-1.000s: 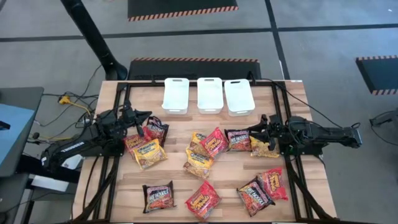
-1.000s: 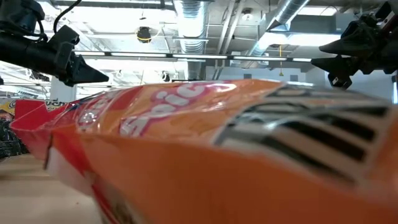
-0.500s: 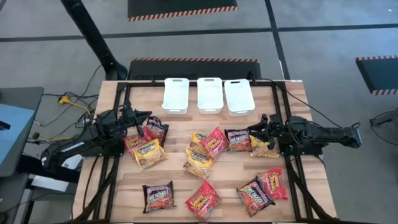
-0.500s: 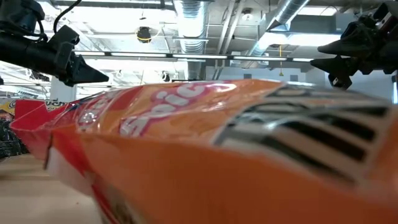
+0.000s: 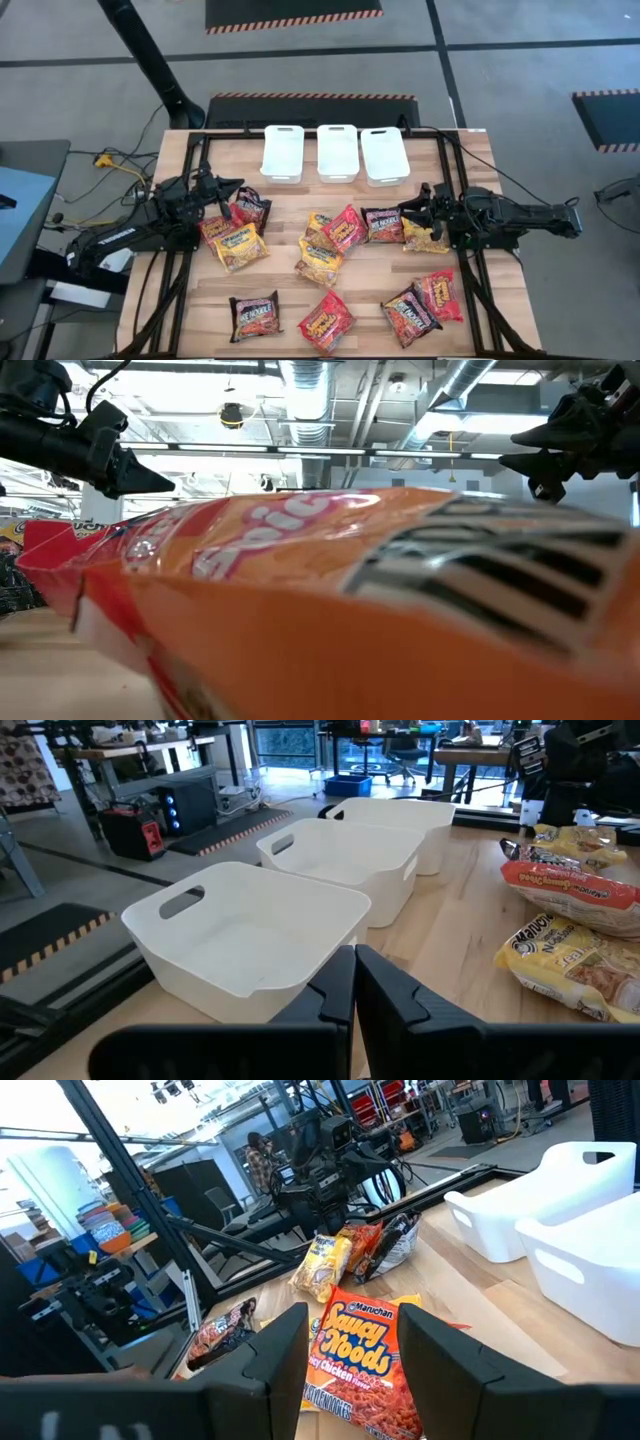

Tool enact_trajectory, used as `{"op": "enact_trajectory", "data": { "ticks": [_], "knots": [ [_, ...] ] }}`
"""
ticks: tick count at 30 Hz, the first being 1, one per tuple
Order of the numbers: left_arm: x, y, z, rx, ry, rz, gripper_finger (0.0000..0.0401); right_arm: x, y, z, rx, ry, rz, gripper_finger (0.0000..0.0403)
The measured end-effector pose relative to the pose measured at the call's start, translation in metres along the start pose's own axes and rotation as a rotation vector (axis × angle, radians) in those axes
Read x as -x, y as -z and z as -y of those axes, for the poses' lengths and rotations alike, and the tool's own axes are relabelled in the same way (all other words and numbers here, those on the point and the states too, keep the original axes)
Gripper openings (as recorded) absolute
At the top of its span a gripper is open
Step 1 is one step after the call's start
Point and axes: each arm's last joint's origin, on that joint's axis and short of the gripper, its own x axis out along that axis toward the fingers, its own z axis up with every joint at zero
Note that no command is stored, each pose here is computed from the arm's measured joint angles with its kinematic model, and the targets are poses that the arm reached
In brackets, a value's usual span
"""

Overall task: Sort Maruchan noodles
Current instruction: Put the orange noodle pack into the right white bin

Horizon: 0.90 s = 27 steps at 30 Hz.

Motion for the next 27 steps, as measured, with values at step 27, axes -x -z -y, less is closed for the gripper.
{"op": "enact_trajectory", "data": {
  "ticks": [27],
  "knots": [
    [0.000, 0.000, 0.000, 0.000, 0.000, -0.001, 0.0000, 0.017, -0.084, -0.034, 0.453, 0.025, 0.482, 0.0246]
  ]
}}
